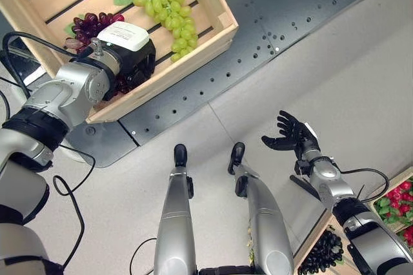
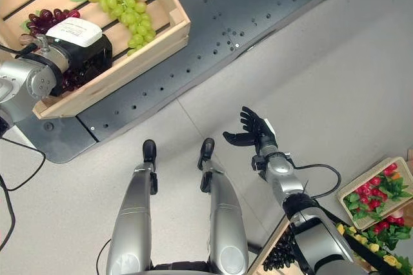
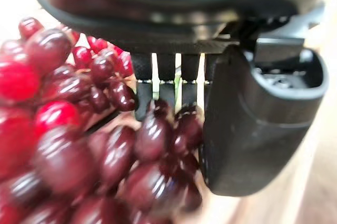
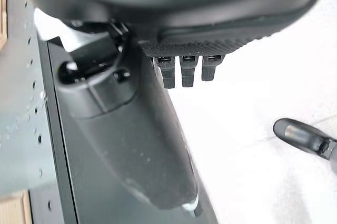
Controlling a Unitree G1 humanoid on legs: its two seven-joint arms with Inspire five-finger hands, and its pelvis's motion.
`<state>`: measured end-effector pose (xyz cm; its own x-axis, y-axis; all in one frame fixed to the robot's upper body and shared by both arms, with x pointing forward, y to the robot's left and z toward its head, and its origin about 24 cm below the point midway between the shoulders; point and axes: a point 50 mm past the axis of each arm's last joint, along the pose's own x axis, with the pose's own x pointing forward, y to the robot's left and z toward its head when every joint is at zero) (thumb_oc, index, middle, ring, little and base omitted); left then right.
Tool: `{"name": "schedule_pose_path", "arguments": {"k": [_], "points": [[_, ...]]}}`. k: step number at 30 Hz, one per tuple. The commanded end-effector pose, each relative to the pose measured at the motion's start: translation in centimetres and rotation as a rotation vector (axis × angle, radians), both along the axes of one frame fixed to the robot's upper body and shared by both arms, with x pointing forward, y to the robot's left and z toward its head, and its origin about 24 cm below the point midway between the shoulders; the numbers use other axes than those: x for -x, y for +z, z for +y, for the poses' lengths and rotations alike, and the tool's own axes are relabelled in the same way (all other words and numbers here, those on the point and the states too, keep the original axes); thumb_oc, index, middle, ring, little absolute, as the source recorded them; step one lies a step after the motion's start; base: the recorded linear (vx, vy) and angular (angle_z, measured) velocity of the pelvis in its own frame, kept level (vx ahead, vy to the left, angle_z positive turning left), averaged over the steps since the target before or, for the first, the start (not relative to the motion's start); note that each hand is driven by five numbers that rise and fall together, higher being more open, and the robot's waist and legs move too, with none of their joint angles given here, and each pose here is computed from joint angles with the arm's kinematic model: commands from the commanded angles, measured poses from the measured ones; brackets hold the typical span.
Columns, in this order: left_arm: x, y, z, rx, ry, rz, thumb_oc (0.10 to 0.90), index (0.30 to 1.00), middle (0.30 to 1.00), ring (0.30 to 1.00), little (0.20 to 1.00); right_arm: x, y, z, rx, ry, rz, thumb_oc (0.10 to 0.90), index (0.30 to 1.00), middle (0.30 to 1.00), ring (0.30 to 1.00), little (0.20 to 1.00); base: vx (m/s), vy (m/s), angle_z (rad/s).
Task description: Pick up the fruits from the basket on one side to the basket on the other side
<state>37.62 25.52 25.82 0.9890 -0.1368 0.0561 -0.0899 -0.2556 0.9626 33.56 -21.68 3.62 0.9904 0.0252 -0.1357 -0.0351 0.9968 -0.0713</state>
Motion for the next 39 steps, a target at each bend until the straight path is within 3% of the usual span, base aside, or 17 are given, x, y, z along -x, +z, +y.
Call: {"name": "schedule_pose_path", "arguments": {"k": [1,8,16,21,22,23,34,39], "points": [[0.6,0.0,1.1,0.01,0.026,-0.069,0.4,0.3,0.3,0.3,0.3,0.3,2.7,-3.2,-0.013,-0.109,-0.125,0.8,0.9,0.9,0.9,0.9,0.0,0.0,0.0],[1.2,0.7,1.9,0.025,0.03,-0.138,0.4,0.3,0.3,0.3,0.3,0.7,2.8,-3.1,-0.019,-0.116,-0.143,0.8,0.9,0.9,0.9,0.9,0.0,0.005,-0.03],[2.0,0.9,3.1,0.245,0.021,-0.25,0.4,0.3,0.3,0.3,0.3,1.3,2.4,-2.9,-0.028,-0.124,-0.146,0.8,0.9,0.9,0.9,0.9,0.0,0.0,0.0],[2.4,1.1,3.8,0.26,0.011,-0.317,0.4,0.3,0.3,0.3,0.3,1.5,2.1,-2.6,-0.033,-0.12,-0.135,0.8,0.9,0.9,0.9,0.9,0.0,-0.001,0.01],[2.5,1.3,3.8,0.262,0.01,-0.331,0.563,0.545,0.545,0.545,0.545,1.5,2.1,-2.5,-0.032,-0.119,-0.134,0.8,0.9,0.9,0.9,0.9,0.0,0.0,0.0],[2.7,1.8,3.7,0.303,-0.003,-0.382,0.8,0.9,0.9,0.9,0.9,1.5,2.0,-2.4,-0.03,-0.116,-0.126,0.8,0.9,0.9,0.9,0.9,0.0,0.0,0.0],[4.2,3.4,2.9,0.919,-0.219,-0.734,0.8,0.9,0.9,0.9,0.9,2.4,-0.3,-0.3,-0.065,-0.128,-0.076,0.8,0.9,0.9,0.9,0.9,0.0,-0.034,0.02],[4.4,4.0,2.5,1.05,-0.272,-0.789,0.8,0.9,0.9,0.9,0.9,2.2,-0.6,0.6,-0.073,-0.126,-0.06,0.8,0.9,0.9,0.9,0.9,0.01,-0.028,0.09]]}}
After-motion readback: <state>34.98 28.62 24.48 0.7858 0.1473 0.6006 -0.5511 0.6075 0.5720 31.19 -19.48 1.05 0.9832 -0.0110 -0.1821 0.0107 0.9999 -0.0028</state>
